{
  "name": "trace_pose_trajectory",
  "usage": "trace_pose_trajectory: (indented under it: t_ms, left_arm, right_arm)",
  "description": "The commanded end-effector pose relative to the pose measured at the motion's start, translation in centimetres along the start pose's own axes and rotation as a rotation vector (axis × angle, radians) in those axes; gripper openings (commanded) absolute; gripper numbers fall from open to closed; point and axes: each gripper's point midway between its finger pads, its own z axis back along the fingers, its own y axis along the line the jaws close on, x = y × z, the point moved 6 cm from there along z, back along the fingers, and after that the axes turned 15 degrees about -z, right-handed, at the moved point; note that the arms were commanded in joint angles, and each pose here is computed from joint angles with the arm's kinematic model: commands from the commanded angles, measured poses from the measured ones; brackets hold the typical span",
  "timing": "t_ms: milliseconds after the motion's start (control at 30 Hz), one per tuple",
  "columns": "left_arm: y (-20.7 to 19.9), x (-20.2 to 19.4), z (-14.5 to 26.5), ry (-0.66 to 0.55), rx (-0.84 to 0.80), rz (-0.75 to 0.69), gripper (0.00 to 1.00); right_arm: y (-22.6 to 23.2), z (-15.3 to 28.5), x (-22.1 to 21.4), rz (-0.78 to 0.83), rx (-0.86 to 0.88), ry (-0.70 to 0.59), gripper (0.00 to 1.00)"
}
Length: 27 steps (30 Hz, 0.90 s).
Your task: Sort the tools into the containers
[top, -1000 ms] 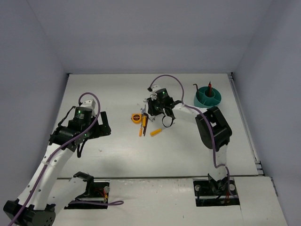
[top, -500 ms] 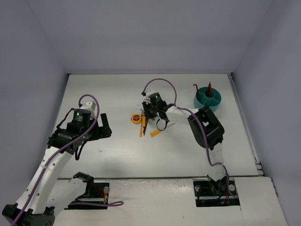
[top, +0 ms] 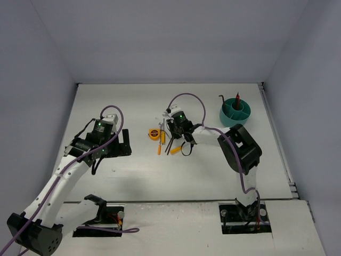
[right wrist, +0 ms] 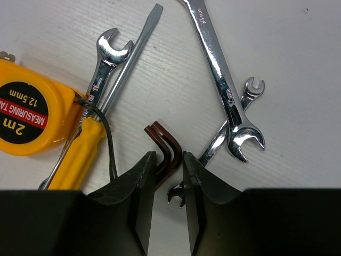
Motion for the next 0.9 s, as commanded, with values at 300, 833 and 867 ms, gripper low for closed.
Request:
trace_pose_trajectory:
  t_ms: [300,833,867]
  left_arm:
    - [-0.8,2.3,0.9,-0.088,-0.015,-0.023,0.88]
    - [-1.2,2.6,0.2,-0.057,-0.016,-0.042,0.88]
    - [-1.1,2.5,0.3,-0.059,-0.015,-0.041,0.88]
  right_arm:
    - [1.0,2.6,3.5,-0.075,0.01,-0.042,0.26]
    - [0.6,5.3,1.9,-0.484,-0.196,-0.099,0.31]
    - [1.0,5.2,1.6,-0.493,-0.199,-0.094,0.31]
